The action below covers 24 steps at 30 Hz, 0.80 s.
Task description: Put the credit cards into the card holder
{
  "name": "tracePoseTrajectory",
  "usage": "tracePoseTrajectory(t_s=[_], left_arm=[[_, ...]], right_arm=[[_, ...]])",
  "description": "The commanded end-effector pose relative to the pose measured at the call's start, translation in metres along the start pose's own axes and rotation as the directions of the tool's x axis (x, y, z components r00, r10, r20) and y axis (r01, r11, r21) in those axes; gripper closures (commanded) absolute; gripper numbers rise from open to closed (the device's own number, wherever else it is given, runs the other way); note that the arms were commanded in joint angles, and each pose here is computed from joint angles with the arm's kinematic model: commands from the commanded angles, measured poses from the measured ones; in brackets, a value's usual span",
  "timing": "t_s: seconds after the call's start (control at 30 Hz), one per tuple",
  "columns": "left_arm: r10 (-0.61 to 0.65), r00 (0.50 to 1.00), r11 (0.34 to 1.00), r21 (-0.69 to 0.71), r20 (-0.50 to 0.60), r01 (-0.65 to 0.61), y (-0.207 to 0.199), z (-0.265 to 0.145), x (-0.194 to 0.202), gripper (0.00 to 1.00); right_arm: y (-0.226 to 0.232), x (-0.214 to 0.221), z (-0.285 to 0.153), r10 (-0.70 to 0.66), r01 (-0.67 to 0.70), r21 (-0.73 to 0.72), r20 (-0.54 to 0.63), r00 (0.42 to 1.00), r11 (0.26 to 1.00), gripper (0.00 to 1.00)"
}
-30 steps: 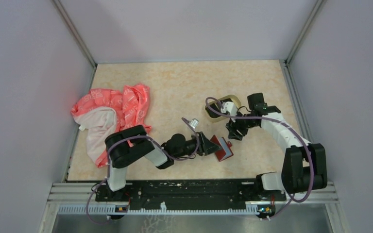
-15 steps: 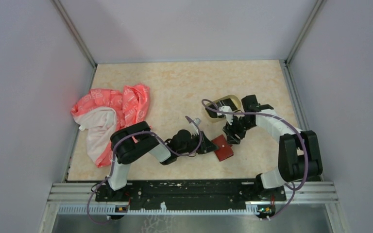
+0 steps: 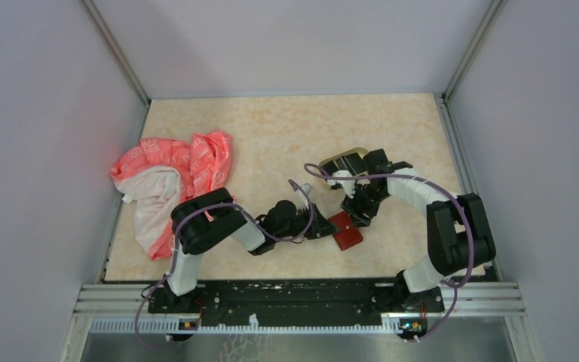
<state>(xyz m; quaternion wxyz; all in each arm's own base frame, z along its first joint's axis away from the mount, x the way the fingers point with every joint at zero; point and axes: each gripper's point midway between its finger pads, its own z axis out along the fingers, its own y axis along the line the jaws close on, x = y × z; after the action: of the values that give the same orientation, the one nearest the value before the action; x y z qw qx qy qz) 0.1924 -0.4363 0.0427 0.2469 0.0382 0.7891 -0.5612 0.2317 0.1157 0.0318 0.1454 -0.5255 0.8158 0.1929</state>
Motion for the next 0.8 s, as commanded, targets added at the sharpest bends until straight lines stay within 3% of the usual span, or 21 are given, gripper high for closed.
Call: tracePoseTrajectory(t_s=[0.0, 0.17, 0.33, 0.43, 0.5, 0.57, 0.67, 0.73, 0.77], left_arm=[[0.037, 0.998, 0.998, -0.052, -0.047, -0.040, 0.013, 0.005, 0.005, 0.84], [0.049, 0.995, 0.992, -0.113, -0.086, -0.059, 0.023, 0.011, 0.008, 0.85], [0.061, 0.995, 0.988, -0.140, -0.083, -0.072, 0.029, 0.012, 0.007, 0.86], [0.069, 0.995, 0.988, -0.134, -0.078, -0.079, 0.028, 0.013, 0.006, 0.86], [0.085, 0.994, 0.990, -0.106, -0.075, -0.092, 0.022, 0.014, 0.004, 0.86], [0.108, 0.991, 0.990, -0.086, -0.076, -0.114, 0.016, 0.015, 0.002, 0.85], [0.137, 0.988, 0.986, -0.081, -0.077, -0.143, 0.014, 0.016, -0.001, 0.85], [0.147, 0.986, 0.985, -0.084, -0.079, -0.154, 0.014, 0.016, -0.001, 0.85], [0.148, 0.986, 0.984, -0.087, -0.076, -0.155, 0.014, 0.016, -0.002, 0.86]], right_arm=[[-0.027, -0.001, -0.006, -0.010, 0.016, 0.110, -0.052, 0.999, 0.994, 0.50], [-0.040, -0.008, -0.025, 0.021, -0.019, 0.177, -0.011, 1.000, 0.984, 0.62], [-0.053, -0.009, -0.045, 0.031, -0.045, 0.243, 0.060, 0.998, 0.969, 0.62], [-0.055, -0.015, -0.055, -0.033, 0.008, 0.260, 0.093, 0.995, 0.966, 0.62], [-0.040, -0.026, -0.060, -0.184, 0.153, 0.218, 0.127, 0.975, 0.964, 0.56], [-0.021, -0.029, -0.065, -0.394, 0.365, 0.189, 0.149, 0.907, 0.912, 0.48], [-0.005, -0.021, -0.057, -0.649, 0.618, 0.212, 0.145, 0.747, 0.757, 0.25], [0.006, -0.014, -0.044, -0.741, 0.715, 0.198, 0.158, 0.652, 0.671, 0.22], [0.006, -0.016, -0.042, -0.744, 0.716, 0.203, 0.170, 0.646, 0.668, 0.23]])
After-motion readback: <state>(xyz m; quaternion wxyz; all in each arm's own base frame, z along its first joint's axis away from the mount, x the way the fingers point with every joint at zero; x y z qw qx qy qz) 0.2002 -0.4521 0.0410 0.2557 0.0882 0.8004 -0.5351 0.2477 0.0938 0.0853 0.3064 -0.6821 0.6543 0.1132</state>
